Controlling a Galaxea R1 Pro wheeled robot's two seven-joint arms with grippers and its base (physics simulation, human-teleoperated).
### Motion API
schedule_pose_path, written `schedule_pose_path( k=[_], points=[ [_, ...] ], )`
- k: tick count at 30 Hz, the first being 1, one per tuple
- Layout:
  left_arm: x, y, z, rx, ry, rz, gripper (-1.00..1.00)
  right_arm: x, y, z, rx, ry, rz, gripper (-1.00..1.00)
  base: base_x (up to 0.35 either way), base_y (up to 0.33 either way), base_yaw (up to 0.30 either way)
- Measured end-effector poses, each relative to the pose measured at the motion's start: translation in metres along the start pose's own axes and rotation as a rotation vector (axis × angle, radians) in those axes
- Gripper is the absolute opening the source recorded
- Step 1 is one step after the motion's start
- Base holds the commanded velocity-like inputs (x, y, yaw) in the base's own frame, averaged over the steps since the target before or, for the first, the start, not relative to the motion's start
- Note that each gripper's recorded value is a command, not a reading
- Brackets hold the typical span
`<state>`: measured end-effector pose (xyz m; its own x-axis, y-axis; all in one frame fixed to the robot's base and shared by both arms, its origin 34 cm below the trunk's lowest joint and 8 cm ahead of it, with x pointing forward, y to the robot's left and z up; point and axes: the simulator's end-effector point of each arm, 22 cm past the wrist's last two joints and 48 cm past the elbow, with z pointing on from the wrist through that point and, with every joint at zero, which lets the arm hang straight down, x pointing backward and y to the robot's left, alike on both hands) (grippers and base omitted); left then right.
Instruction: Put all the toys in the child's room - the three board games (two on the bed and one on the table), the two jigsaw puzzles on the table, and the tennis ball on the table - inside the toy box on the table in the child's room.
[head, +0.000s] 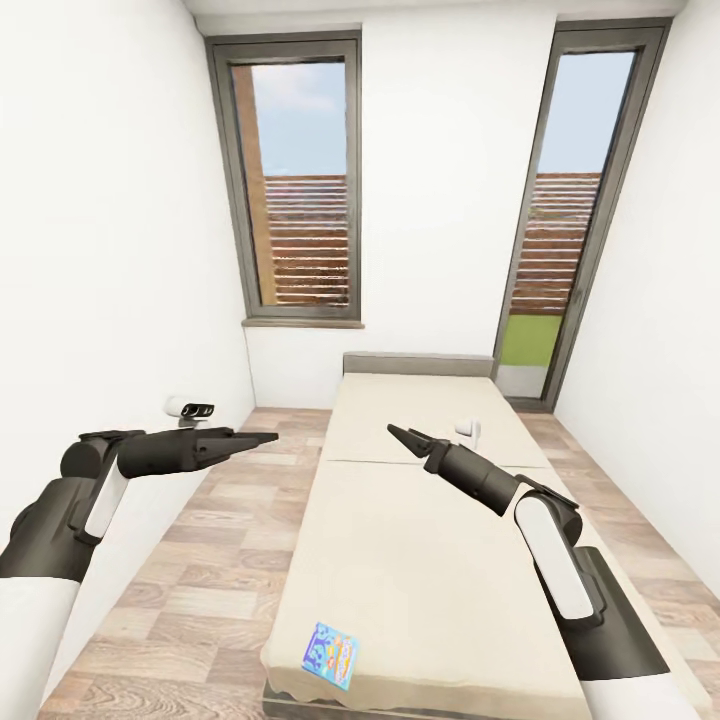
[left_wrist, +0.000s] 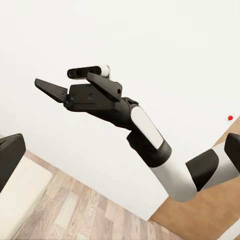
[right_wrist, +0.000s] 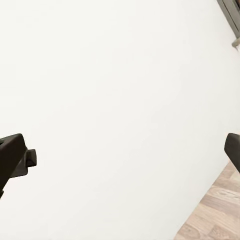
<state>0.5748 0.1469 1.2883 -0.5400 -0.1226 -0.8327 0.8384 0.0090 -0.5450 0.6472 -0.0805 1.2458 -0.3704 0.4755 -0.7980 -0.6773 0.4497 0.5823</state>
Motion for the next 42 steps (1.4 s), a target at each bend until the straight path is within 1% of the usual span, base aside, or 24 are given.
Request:
schedule_pose_path(
  k=[18, 33, 35, 37, 40, 42],
  points=[
    [0.000, 0.000, 0.000, 0.000, 0.001, -0.001, 1.00, 0.000, 0.001, 0.000, -0.003, -0.001, 0.000, 1.00, 0.001, -0.002, 0.000],
    [0.001, 0.001, -0.001, -0.004, 0.000, -0.002, 1.00, 0.002, -0.002, 0.000, 0.007, 0.004, 0.003, 1.00, 0.050, 0.000, 0.000],
    [0.001, 0.006, 0.000, -0.027, 0.000, -0.003, 1.00, 0.002, -0.004, 0.000, 0.015, 0.007, 0.004, 1.00, 0.004, 0.000, 0.000],
    [0.001, 0.016, 0.002, -0.066, -0.001, -0.005, 1.00, 0.003, -0.009, 0.000, 0.035, 0.009, 0.005, 1.00, 0.002, 0.000, 0.000],
    [0.000, 0.035, 0.005, -0.147, -0.011, -0.009, 1.00, 0.002, -0.021, -0.001, 0.094, 0.009, 0.006, 1.00, 0.000, 0.000, 0.000],
    [0.000, 0.044, 0.005, -0.186, -0.015, -0.013, 1.00, 0.002, -0.029, -0.002, 0.130, 0.009, 0.007, 1.00, 0.000, 0.000, 0.000]
  ],
)
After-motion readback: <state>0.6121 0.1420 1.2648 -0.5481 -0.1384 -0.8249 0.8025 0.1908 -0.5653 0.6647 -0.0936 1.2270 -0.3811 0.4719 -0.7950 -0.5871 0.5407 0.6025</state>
